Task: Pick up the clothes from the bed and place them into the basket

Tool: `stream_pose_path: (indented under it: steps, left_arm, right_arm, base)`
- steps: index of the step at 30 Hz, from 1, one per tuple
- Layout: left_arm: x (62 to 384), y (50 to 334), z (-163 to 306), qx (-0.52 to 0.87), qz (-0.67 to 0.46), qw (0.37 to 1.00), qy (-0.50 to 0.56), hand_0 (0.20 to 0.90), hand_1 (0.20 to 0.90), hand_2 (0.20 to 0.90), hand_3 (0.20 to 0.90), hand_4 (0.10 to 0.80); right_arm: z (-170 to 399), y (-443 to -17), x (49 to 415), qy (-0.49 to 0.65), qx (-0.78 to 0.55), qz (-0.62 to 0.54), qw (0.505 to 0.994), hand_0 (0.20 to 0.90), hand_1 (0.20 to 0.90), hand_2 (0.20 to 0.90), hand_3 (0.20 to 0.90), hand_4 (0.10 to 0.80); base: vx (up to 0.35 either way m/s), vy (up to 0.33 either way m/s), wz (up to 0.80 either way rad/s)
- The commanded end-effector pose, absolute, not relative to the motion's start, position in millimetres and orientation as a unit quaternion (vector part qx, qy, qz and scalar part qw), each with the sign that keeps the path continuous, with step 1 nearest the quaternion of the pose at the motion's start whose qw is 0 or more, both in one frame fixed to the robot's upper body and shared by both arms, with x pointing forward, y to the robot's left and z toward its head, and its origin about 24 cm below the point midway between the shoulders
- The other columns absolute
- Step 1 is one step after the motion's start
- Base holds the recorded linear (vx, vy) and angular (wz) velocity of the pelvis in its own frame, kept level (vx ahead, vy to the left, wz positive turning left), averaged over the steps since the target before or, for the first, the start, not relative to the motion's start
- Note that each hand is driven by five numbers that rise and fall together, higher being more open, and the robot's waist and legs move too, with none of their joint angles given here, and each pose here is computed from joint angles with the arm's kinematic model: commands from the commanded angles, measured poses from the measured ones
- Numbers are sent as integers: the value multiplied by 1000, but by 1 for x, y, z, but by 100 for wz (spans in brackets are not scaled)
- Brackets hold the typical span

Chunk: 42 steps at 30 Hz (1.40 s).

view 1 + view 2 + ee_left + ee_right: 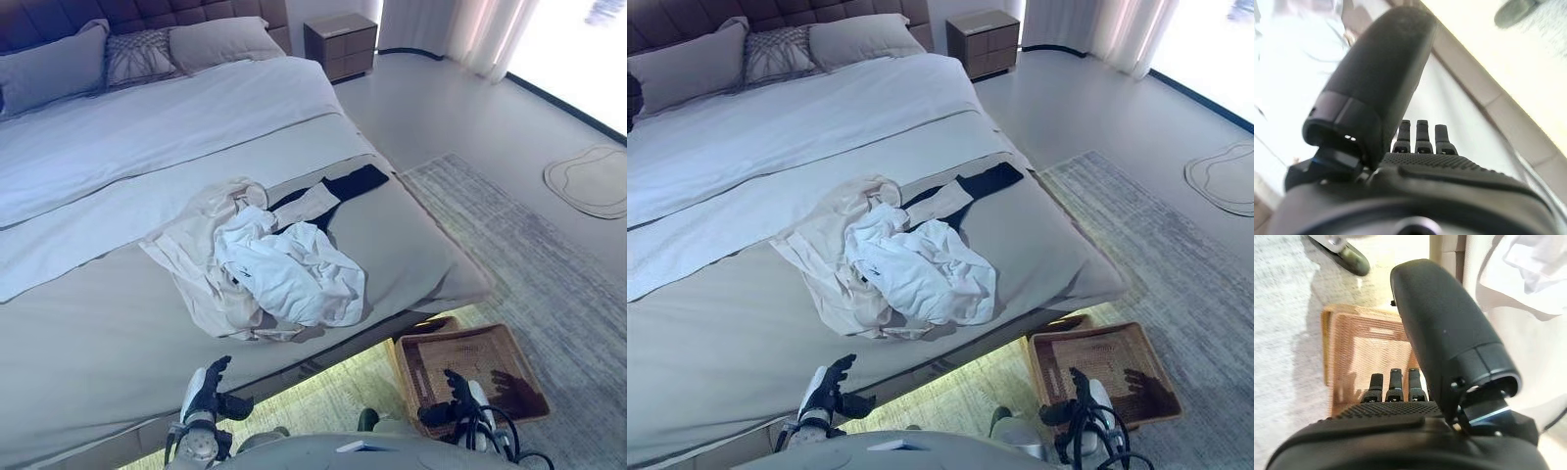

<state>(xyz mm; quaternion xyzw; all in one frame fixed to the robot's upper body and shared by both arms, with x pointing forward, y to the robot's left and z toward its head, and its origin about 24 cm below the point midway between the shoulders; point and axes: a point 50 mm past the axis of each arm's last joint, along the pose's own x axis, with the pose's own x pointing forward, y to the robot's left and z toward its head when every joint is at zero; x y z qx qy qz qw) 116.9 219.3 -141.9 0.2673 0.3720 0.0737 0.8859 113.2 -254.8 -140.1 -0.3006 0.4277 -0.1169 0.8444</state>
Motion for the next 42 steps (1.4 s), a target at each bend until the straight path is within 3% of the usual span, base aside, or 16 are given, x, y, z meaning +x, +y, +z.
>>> stream_pose_path:
  steps: [1, 5, 10, 19, 30, 42]
  left_arm:
    - [162, 242, -108, 351, 111, 898, 242, 900, 900, 900, 900, 800]
    - [185, 266, -79, 405, 133, 887, 175, 900, 900, 900, 900, 800]
    - [208, 285, -36, 365, 189, 907, 93, 900, 900, 900, 900, 800]
    - [258, 257, 33, 281, 144, 944, -89, 900, 900, 900, 900, 800]
    - [261, 237, 53, 265, 98, 947, -150, 900, 900, 900, 900, 800]
    - [258, 225, 76, 251, 84, 941, -211, 900, 900, 900, 900, 800]
  right_arm:
    - [-102, -256, 187, 274, -360, -127, 883, 900, 900, 900, 900, 800]
    - [-59, -267, 230, 164, -432, -153, 873, 900, 900, 900, 900, 800]
    - [9, -274, 276, 38, -499, -164, 850, 900, 900, 900, 900, 800]
    - [134, -258, 355, -101, -526, -232, 812, 900, 900, 900, 900, 800]
    - [154, -253, 375, -74, -534, -189, 821, 900, 900, 900, 900, 800]
    - [225, -240, 392, -128, -517, -206, 821, 900, 900, 900, 900, 800]
  base:
    - [-25, -43, 35]
    - [-24, -51, 29]
    - [-6, -22, 29]
    - [-185, 11, 24]
    - [21, 13, 24]
    - [-21, 56, 7]
